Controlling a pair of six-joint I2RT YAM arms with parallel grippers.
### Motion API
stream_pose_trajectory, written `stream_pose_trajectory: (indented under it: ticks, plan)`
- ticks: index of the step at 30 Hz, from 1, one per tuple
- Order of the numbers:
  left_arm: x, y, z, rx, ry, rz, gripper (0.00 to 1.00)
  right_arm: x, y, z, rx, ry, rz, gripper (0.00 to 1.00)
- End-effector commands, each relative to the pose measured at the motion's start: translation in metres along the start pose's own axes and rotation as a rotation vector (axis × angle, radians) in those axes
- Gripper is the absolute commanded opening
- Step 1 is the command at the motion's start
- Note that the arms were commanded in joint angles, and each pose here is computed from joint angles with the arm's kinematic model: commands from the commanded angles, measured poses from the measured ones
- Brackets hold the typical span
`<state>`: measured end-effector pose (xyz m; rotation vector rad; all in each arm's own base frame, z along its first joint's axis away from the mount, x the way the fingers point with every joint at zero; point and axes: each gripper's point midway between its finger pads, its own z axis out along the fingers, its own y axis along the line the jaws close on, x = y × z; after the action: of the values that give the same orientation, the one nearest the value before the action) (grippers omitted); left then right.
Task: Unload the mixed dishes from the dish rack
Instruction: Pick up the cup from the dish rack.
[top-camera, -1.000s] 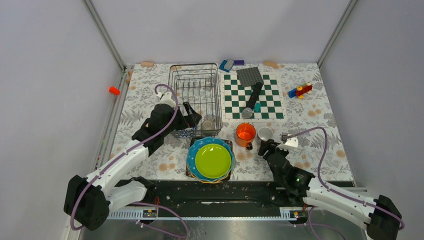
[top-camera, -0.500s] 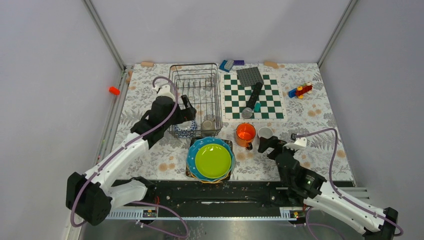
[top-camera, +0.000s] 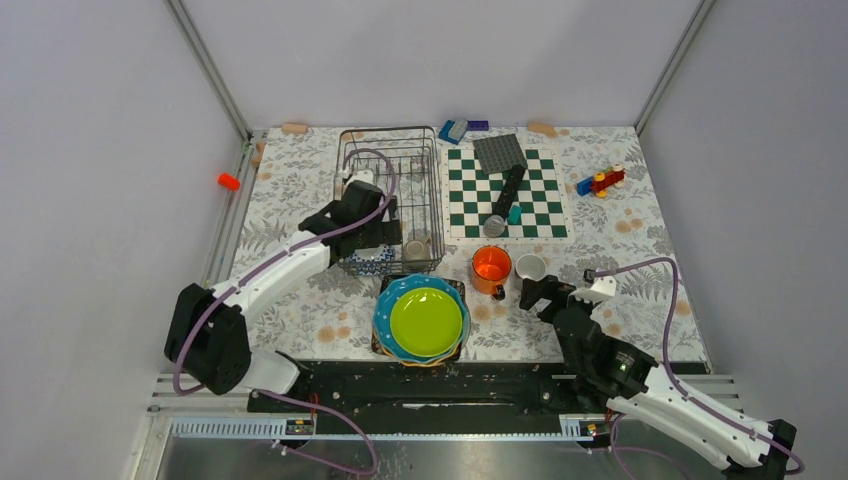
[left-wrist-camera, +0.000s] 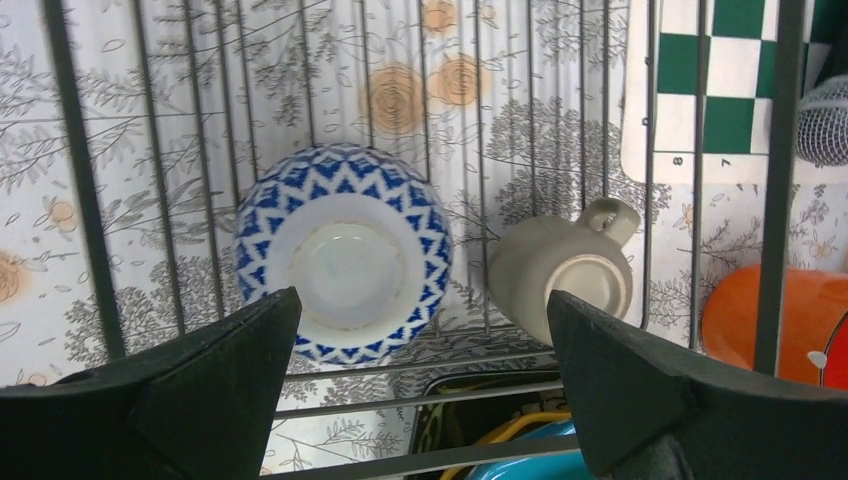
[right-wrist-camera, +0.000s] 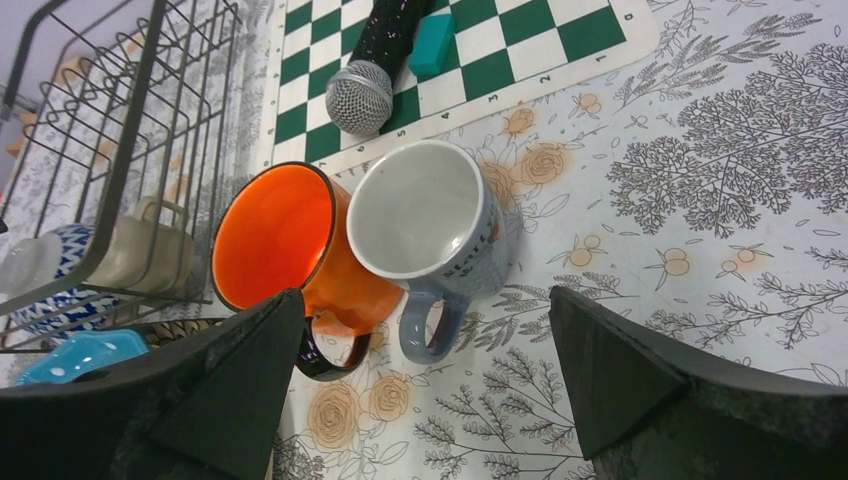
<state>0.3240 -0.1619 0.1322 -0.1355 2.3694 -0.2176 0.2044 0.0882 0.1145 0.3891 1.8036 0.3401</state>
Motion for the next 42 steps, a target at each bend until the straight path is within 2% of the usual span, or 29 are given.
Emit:
stream_pose_trajectory:
  ticks: [1,4,13,20,29,37,42]
  plan:
    - [-0.017,-0.022,-0.004,0.024,-0.033,0.083,0.99,-0.007,0.005,-0.002,0.000,0.004,0.006,1.00]
    - [-0.014,-0.028,0.002,0.012,-0.020,0.098,0.98,-0.005,0.005,-0.001,0.000,0.008,-0.001,1.00]
    - [0.003,-0.077,0.014,0.179,0.078,0.197,0.93,-0.004,0.006,-0.001,-0.010,0.009,-0.002,1.00]
    - [0.021,-0.085,0.027,0.220,0.147,0.270,0.90,-0.001,0.006,-0.001,-0.015,0.015,-0.002,1.00]
    - [0.032,-0.077,0.050,0.144,0.205,0.291,0.86,-0.002,0.007,0.000,-0.012,0.011,-0.006,1.00]
    - [0.042,-0.082,0.062,0.154,0.253,0.301,0.86,-0.002,0.006,0.001,-0.006,0.009,-0.010,1.00]
    - [0.049,-0.080,0.066,0.147,0.273,0.296,0.80,-0.003,0.004,0.001,0.001,-0.001,-0.002,1.00]
